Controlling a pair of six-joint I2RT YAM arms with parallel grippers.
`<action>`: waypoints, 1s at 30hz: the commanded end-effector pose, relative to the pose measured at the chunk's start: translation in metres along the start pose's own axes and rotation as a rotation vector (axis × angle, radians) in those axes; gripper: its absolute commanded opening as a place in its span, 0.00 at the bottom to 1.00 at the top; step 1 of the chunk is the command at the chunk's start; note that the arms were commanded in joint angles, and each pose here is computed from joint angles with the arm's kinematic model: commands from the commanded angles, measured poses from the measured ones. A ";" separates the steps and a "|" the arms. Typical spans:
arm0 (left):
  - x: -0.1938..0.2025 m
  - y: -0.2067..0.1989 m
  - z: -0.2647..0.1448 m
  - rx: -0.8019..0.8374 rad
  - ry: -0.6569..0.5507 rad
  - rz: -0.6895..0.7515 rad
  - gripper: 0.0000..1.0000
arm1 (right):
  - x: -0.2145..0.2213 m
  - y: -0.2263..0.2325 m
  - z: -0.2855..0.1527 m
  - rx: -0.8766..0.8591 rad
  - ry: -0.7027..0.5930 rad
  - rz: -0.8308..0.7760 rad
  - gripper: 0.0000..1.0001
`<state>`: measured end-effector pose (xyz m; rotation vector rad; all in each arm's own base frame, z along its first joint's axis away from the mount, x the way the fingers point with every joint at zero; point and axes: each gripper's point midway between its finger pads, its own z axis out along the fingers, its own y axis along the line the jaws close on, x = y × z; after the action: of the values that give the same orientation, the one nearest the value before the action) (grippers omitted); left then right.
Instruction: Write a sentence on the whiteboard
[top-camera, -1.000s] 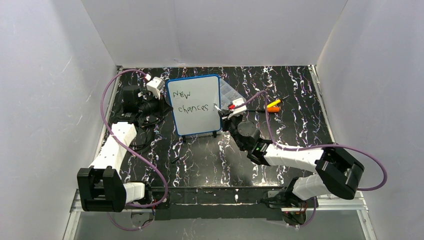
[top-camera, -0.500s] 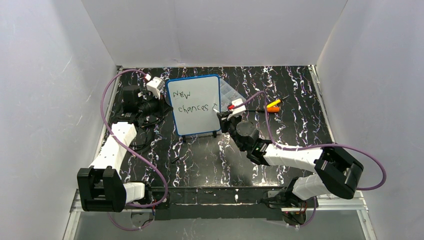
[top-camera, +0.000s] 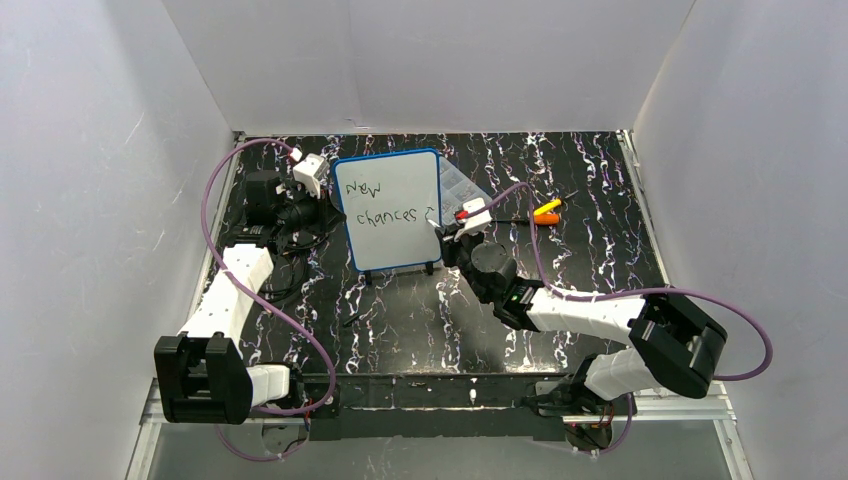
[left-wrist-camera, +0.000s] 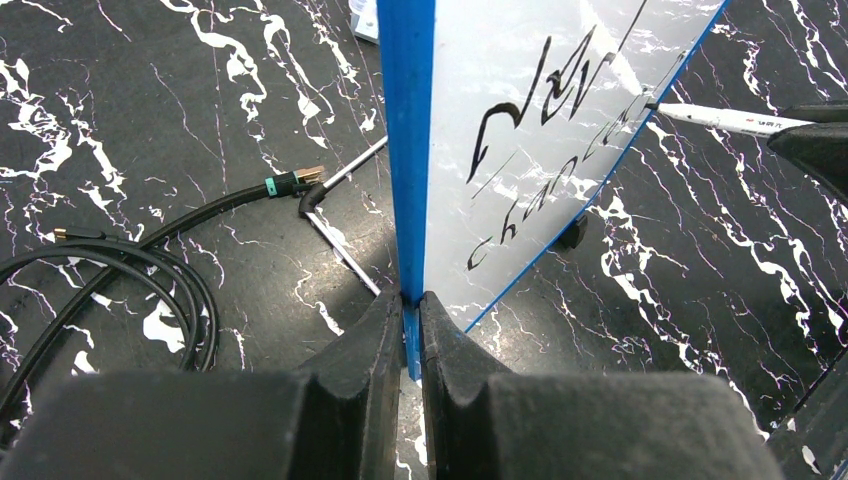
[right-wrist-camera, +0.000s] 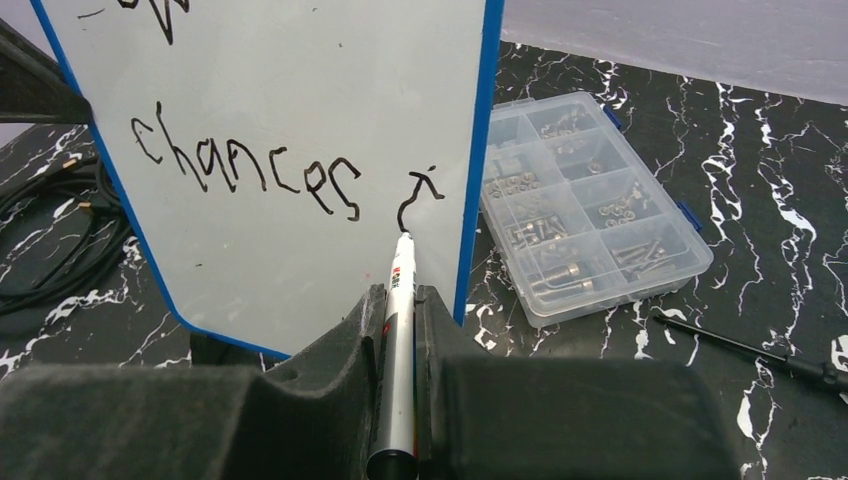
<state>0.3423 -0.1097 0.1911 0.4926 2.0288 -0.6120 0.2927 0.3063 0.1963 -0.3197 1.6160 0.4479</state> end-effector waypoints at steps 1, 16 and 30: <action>-0.010 -0.009 -0.006 0.022 -0.040 0.031 0.00 | -0.013 -0.016 -0.002 0.076 -0.038 -0.008 0.01; -0.010 -0.010 -0.006 0.025 -0.041 0.030 0.00 | -0.041 -0.017 -0.005 0.075 -0.113 0.005 0.01; -0.010 -0.010 -0.006 0.025 -0.039 0.033 0.00 | -0.033 -0.009 0.005 0.053 -0.095 -0.022 0.01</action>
<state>0.3420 -0.1106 0.1911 0.4953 2.0284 -0.6136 0.2966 0.2941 0.2051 -0.3128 1.5865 0.3788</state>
